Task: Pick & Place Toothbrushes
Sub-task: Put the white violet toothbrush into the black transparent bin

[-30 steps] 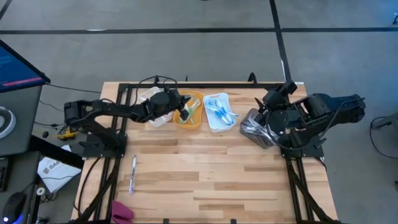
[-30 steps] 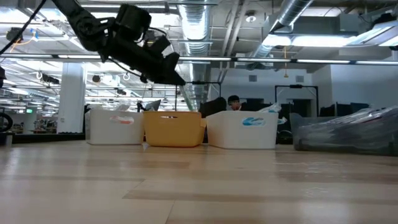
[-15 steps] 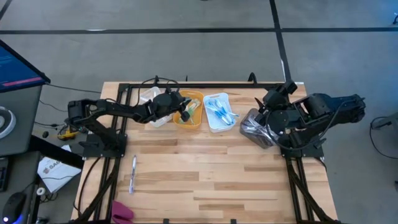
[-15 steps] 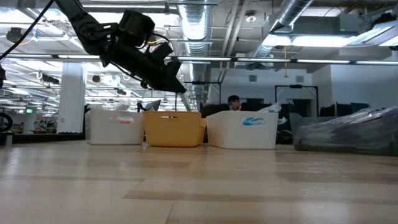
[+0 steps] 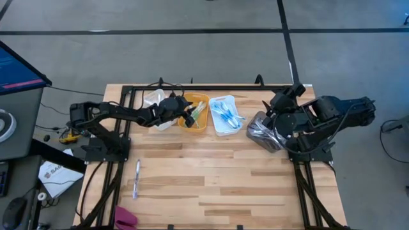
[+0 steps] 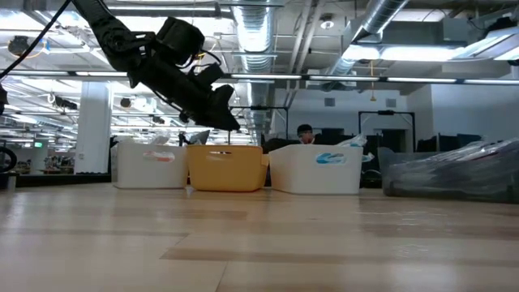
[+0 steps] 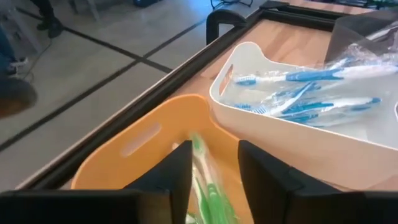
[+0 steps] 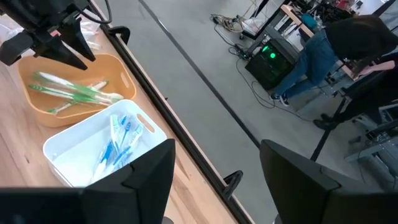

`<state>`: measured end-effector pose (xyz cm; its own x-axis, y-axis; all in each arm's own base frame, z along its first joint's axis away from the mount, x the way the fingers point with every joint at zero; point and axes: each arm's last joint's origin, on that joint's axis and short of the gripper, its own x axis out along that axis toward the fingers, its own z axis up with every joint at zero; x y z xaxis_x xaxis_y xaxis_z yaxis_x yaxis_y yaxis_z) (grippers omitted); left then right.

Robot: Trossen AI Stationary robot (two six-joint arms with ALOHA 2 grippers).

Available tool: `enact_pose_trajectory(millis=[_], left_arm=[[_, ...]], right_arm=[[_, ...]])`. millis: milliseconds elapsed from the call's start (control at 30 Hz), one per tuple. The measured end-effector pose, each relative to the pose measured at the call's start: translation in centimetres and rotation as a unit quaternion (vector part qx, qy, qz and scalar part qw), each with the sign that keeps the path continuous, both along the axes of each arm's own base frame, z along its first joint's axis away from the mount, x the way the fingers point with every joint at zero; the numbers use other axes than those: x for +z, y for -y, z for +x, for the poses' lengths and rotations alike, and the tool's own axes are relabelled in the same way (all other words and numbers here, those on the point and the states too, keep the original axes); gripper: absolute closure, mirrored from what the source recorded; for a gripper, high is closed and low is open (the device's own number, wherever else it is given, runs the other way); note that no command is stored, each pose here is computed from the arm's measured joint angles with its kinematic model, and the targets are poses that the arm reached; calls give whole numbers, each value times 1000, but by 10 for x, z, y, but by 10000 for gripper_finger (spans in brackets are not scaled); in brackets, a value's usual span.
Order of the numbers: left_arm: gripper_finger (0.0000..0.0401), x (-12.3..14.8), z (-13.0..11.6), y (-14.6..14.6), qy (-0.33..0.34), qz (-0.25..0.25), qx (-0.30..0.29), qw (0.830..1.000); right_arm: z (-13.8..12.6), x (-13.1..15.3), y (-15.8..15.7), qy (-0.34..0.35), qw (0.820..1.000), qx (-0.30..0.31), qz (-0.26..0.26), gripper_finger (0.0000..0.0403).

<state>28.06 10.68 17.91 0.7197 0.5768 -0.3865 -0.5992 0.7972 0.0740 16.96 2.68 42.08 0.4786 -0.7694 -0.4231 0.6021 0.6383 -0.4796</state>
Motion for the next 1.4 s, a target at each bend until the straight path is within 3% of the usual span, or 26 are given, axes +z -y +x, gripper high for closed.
enact_pose_trajectory(millis=[267, 433, 767, 967, 1033, 1100, 1233, 1400], left_arm=[[228, 4, -2, 1, 11, -10, 5, 1000], [228, 28, -9, 8, 65, -19, 7, 998], [259, 89, -43, 83, 40, 119, -72, 989], [264, 85, -53, 132, -59, 225, -222, 947], [262, 82, -56, 143, -81, 238, -253, 934], [261, 79, -58, 148, -92, 235, -256, 933], [262, 74, -66, 154, -102, 198, -192, 956], [267, 69, -73, 160, -117, 142, -175, 967]], right_arm=[[-3, -2, 1, -20, 1000, 0, -6, 173], [-2, -7, 1, -32, 999, 1, -10, 173], [2, -25, 2, -71, 997, -6, -23, 173], [4, -25, 15, -72, 996, -43, -20, 173], [4, -25, 20, -73, 996, -57, -19, 173], [4, -25, 24, -73, 995, -69, -18, 173], [4, -25, 30, -73, 993, -86, -17, 173], [4, -25, 34, -73, 992, -97, -16, 173]])
